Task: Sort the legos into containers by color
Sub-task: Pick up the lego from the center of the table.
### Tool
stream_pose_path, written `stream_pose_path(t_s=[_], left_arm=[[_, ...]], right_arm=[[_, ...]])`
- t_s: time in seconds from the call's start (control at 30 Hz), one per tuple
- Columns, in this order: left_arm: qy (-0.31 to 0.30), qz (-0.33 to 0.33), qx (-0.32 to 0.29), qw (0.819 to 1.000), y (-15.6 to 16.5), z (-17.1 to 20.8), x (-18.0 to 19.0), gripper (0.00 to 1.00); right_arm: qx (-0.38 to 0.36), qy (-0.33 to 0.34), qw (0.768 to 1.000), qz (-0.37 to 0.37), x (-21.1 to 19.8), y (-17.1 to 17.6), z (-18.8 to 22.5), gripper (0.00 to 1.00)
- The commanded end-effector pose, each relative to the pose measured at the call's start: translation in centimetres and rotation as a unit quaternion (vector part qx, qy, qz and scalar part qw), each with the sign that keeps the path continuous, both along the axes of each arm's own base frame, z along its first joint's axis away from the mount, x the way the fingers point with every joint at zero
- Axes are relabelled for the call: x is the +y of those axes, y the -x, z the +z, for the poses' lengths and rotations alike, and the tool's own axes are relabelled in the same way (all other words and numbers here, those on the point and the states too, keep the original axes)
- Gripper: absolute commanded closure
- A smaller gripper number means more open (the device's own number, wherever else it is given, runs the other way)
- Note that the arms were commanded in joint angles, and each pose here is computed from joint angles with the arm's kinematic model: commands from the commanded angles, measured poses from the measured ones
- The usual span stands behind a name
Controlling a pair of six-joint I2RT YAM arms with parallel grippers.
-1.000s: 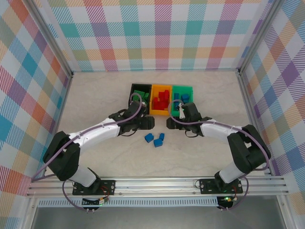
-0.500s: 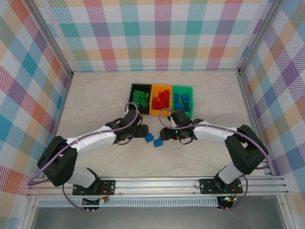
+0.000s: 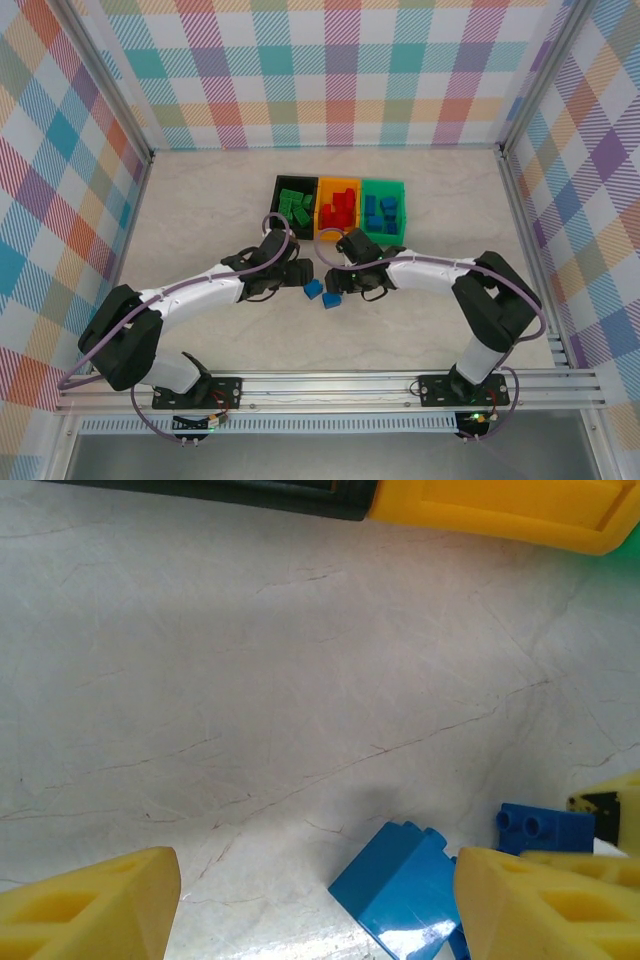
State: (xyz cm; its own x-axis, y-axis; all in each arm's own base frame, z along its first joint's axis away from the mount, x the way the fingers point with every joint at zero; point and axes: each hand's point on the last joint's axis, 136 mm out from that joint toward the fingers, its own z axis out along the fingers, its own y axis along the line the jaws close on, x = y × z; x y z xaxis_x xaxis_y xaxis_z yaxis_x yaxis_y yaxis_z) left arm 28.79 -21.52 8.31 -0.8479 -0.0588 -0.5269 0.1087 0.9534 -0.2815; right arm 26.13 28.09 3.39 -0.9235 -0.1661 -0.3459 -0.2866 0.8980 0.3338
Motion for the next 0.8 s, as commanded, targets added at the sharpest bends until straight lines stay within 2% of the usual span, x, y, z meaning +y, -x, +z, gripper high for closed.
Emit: stream_pose_path(t_s=[0.0, 0.1, 0.2, 0.3, 0.5, 0.77], left_arm=[[0.006, 0.008, 0.002, 1.0, 0.3, -0.1, 0.5, 0.28], [0.006, 0.009, 0.004, 1.0, 0.4, -0.2, 0.6, 0.28], [0.007, 0.008, 0.006, 1.0, 0.5, -0.4, 0.5, 0.28], [0.01, 0.004, 0.01, 1.0, 0.5, -0.5, 0.2, 0.28], [0.032, -0.005, 0.016, 0.999, 0.6, -0.5, -0.7, 0.28], [0.059, -0.033, 0.033, 0.997, 1.7, -0.7, -2.1, 0.26]], right_arm=[[0.003, 0.018, 1.0, -0.015, -0.5, -0.1, -0.8, 0.57], [0.001, 0.013, 1.0, -0.02, -0.6, 0.0, -0.7, 0.68], [-0.016, 0.002, 0.999, -0.037, -1.1, -0.3, 0.2, 0.73], [-0.041, -0.051, 0.996, -0.055, -1.2, -0.9, 2.3, 0.77], [-0.114, -0.057, 0.988, -0.091, -4.1, -3.5, 6.7, 0.78], [-0.137, -0.094, 0.973, -0.16, -9.8, -9.3, 10.0, 0.77]])
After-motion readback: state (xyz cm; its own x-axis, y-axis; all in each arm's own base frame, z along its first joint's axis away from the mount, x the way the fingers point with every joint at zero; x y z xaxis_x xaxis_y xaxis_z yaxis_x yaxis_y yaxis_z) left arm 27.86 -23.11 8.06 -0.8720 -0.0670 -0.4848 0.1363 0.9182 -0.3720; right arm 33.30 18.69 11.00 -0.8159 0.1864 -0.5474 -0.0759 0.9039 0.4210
